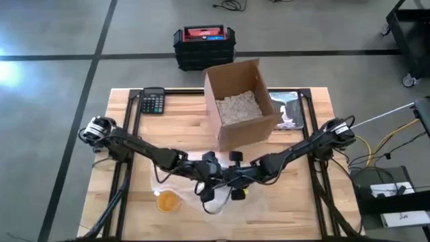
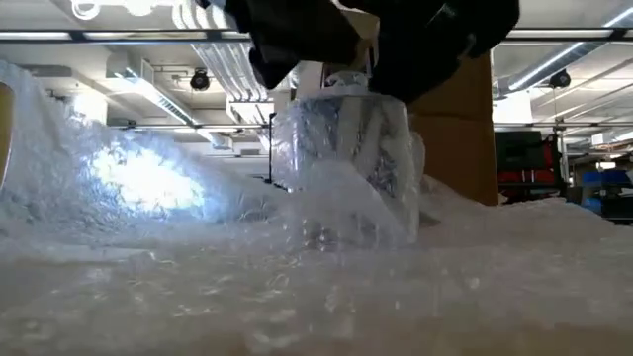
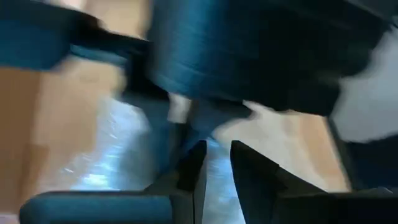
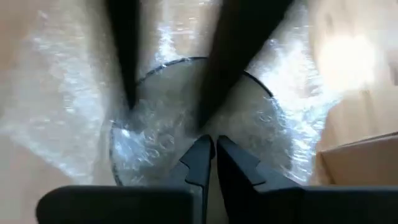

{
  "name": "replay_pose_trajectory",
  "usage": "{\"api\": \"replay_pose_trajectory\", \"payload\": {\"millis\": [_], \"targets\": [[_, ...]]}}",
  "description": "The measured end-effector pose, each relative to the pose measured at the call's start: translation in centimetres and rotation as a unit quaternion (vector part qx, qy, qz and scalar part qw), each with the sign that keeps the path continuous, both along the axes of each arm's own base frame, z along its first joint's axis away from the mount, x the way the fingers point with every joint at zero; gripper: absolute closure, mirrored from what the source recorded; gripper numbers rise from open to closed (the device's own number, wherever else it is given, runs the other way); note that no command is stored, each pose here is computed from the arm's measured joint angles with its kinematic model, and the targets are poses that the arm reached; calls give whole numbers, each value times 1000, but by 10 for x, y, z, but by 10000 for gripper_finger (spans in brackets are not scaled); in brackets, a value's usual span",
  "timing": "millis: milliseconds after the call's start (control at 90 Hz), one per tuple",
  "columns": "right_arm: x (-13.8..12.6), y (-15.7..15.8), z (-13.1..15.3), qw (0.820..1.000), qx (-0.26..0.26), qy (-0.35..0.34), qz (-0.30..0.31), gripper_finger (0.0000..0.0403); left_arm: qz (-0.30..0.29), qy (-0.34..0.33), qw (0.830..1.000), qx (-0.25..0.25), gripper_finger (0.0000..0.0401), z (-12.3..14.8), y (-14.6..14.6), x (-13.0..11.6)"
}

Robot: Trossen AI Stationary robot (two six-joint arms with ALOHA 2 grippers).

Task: Wrap mug
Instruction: Wrap the white cup in bubble wrap

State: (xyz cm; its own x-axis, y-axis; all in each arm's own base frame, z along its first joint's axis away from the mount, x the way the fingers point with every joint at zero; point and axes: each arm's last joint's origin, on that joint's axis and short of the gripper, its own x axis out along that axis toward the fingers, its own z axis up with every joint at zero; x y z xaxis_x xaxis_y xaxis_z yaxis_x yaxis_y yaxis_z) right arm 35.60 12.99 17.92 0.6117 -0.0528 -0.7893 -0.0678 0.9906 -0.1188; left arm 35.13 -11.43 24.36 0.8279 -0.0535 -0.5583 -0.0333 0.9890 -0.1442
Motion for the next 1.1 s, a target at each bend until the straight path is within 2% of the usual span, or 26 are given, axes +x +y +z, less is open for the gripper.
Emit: {"api": "replay_pose_trajectory", "payload": {"millis": [144, 267, 367, 589, 644, 889, 1011, 1100], "targets": [[2, -4, -3, 1000, 16, 4, -22, 389, 3, 23, 1000, 4, 342, -18, 5, 7], [2, -8, -6, 997, 49, 30, -48, 389, 0, 46, 999, 2, 342, -34, 3, 13], [1, -10, -2, 995, 51, 54, -66, 389, 2, 54, 999, 3, 342, -42, 3, 16], [3, -7, 30, 994, 42, 87, -51, 389, -3, 71, 997, 1, 342, -46, 2, 14], [7, -5, 43, 996, 44, 70, -44, 389, -2, 68, 998, -1, 342, -45, 2, 14], [5, -6, 60, 996, 37, 68, -40, 389, -21, 46, 999, 8, 342, -19, 4, 4], [3, -6, 65, 997, 33, 64, -37, 389, -26, 41, 999, 23, 342, 18, 9, -13], [1, -6, 65, 997, 31, 67, -36, 389, -17, 82, 996, 44, 342, 29, 16, -33]]}}
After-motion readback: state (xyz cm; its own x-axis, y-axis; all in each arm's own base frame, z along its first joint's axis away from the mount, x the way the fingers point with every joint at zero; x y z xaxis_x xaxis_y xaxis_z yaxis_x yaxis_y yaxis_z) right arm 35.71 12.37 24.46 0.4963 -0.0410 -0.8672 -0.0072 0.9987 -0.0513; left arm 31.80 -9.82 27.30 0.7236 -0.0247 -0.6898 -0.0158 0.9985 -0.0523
